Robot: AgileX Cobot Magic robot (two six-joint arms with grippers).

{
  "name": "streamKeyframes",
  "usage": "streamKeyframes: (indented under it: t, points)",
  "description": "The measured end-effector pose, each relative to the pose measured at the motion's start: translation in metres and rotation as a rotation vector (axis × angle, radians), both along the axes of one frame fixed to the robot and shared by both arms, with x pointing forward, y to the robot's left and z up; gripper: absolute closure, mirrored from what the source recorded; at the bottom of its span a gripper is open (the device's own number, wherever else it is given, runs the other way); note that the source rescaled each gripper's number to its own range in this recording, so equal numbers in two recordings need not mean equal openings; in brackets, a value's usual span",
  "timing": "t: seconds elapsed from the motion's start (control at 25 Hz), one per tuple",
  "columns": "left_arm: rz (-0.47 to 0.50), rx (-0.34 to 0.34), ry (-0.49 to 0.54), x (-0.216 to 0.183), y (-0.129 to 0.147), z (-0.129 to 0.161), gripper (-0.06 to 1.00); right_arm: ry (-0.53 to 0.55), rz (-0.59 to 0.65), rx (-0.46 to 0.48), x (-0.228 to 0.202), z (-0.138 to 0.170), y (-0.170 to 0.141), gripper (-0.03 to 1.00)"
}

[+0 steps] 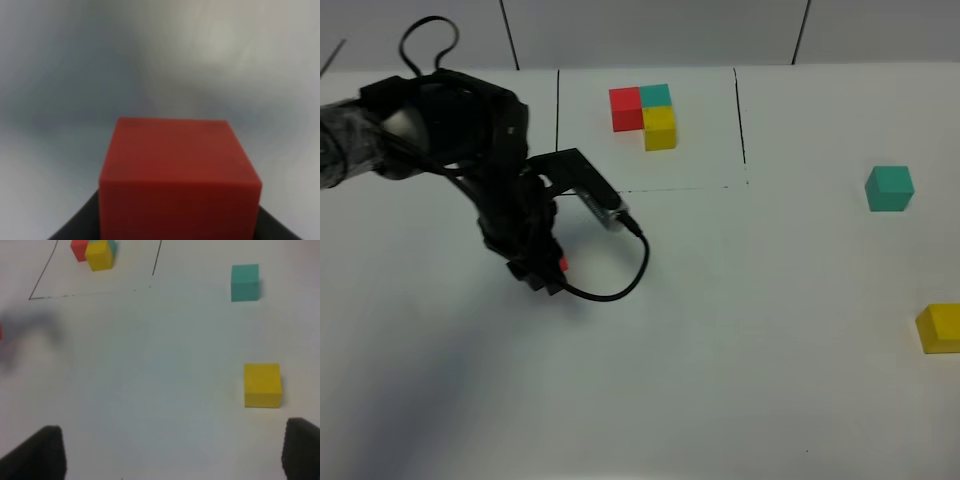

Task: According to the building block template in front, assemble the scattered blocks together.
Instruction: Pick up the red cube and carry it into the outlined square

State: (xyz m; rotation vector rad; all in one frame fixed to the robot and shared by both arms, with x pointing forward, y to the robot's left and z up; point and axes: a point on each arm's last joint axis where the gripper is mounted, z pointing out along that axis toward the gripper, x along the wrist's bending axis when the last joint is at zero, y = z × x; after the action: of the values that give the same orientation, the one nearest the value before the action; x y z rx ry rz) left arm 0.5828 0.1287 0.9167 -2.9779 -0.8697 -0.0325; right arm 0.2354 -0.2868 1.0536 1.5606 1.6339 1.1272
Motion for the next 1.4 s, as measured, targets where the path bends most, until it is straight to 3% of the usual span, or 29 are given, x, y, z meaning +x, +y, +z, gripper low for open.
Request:
streamKeyframes:
  t: [0.28,0.52,1.08,1.4]
  points:
    - [-0.291,0.086,-0.018,0.024,-0.070,-0.004,0.94,0.001,-0.002,0.005,0.000,0.000,0.000,0.21]
    - [-0.433,0.076,-0.057,0.040,-0.108,-0.008,0.94,0.001,-0.002,0.008,0.000,0.000,0.000,0.21]
    - [-0.474,0.017,-0.095,0.051,-0.123,-0.018,0.94,0.001,-0.001,0.009,0.000,0.000,0.000,0.21]
    - [-0.470,0.040,-0.043,0.048,-0.121,-0.025,0.94,0.001,0.000,0.011,0.000,0.000,0.000,0.21]
